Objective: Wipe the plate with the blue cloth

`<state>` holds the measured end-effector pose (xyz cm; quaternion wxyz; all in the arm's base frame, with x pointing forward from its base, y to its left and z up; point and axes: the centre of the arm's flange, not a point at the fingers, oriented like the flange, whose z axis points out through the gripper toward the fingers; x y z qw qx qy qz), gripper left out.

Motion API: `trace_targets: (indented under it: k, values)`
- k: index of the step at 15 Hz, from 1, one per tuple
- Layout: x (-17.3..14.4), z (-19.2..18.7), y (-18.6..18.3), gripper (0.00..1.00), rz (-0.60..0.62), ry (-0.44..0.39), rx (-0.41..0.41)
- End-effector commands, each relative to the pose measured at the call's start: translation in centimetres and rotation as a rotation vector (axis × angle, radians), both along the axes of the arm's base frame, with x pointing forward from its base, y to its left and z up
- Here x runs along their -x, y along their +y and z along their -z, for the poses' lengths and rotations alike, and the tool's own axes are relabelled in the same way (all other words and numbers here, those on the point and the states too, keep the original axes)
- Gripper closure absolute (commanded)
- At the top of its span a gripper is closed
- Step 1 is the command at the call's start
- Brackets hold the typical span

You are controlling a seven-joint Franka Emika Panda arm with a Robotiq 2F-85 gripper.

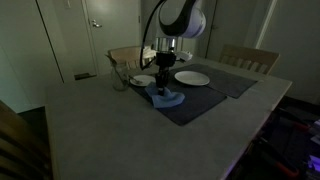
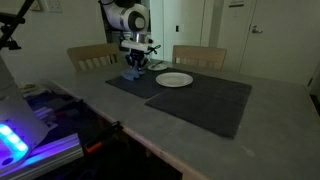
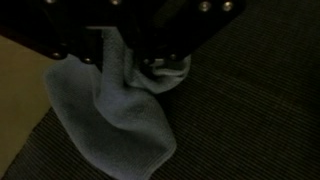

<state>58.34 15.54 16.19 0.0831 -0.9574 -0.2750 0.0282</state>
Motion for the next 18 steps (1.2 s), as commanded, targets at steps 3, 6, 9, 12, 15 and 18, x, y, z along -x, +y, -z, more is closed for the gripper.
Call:
trace_targets:
  k: [3, 6, 9, 12, 15, 18]
  values:
    - [-0.4, -2.2, -1.1, 0.98, 0.017, 0.047, 0.084]
    - [-0.9, -4.0, -2.1, 0.97, 0.015, 0.046, 0.132]
    - [-1.5, -5.8, -3.7, 0.97, 0.022, 0.037, 0.183]
    - [-2.3, -7.3, -5.6, 0.97, 0.048, 0.013, 0.219]
    - [-3.1, -8.3, -8.0, 0.97, 0.077, -0.033, 0.266]
    - [-3.5, -9.4, -10.5, 0.97, 0.084, -0.092, 0.29]
